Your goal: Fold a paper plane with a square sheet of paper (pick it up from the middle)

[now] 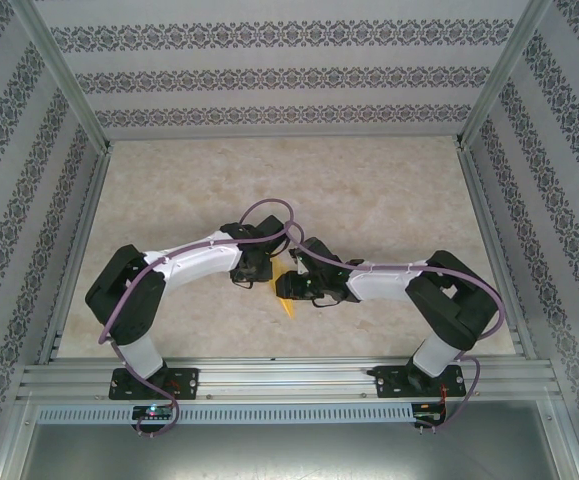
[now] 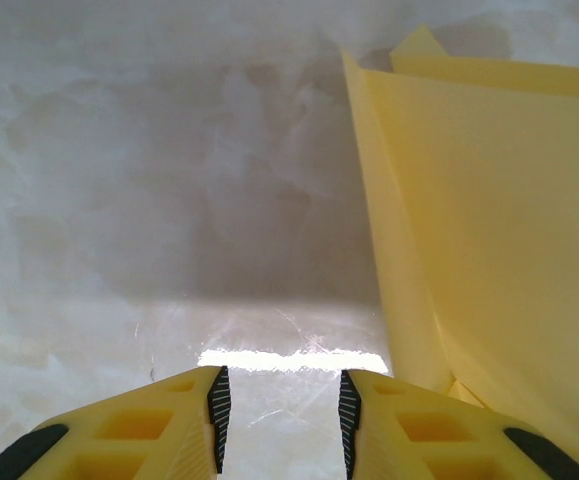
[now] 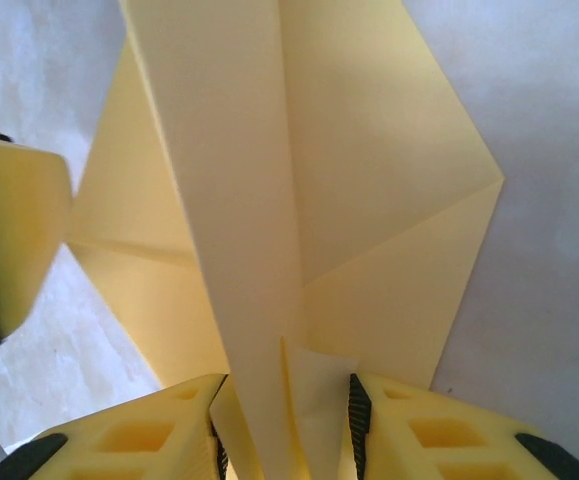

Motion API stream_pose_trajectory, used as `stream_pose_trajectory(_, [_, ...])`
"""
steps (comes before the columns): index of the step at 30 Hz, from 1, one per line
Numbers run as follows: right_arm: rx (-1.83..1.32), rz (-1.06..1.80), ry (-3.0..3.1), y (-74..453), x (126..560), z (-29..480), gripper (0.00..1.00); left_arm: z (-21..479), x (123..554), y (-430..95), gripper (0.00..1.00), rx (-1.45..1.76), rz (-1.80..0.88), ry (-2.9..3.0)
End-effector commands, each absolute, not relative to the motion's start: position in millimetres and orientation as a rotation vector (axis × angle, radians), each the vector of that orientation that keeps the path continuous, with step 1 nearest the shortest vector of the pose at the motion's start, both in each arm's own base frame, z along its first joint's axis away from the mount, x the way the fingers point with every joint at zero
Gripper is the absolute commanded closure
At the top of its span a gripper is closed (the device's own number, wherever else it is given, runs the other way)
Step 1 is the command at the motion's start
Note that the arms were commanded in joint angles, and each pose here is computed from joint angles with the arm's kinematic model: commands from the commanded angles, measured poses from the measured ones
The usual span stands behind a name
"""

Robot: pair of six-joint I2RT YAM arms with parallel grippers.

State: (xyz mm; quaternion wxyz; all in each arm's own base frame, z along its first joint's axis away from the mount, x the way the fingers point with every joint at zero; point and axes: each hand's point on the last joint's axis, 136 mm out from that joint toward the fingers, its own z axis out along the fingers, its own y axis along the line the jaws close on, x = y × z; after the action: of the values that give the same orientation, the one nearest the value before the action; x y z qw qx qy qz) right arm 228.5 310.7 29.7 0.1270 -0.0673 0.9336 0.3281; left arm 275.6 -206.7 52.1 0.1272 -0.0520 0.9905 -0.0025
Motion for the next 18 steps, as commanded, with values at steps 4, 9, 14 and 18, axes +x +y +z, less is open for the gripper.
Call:
stream_pose_trajectory(4, [-0.163,0.96,2.686,311,227,39,0.62,49,282,-206,0.63,-0.204,-0.03,2.864])
stream_pose_trajectory(9, [-0.159,0.978,2.703,316,227,37,0.62,58,282,-201,0.63,-0.224,-0.041,2.83])
stream_pose_trajectory(14, [-0.143,0.974,2.698,319,231,37,0.61,75,284,-199,0.61,-0.252,-0.102,2.765])
stream_pose_trajectory(18, [-0.132,0.968,2.699,320,233,35,0.6,90,284,-192,0.59,-0.276,-0.124,2.703])
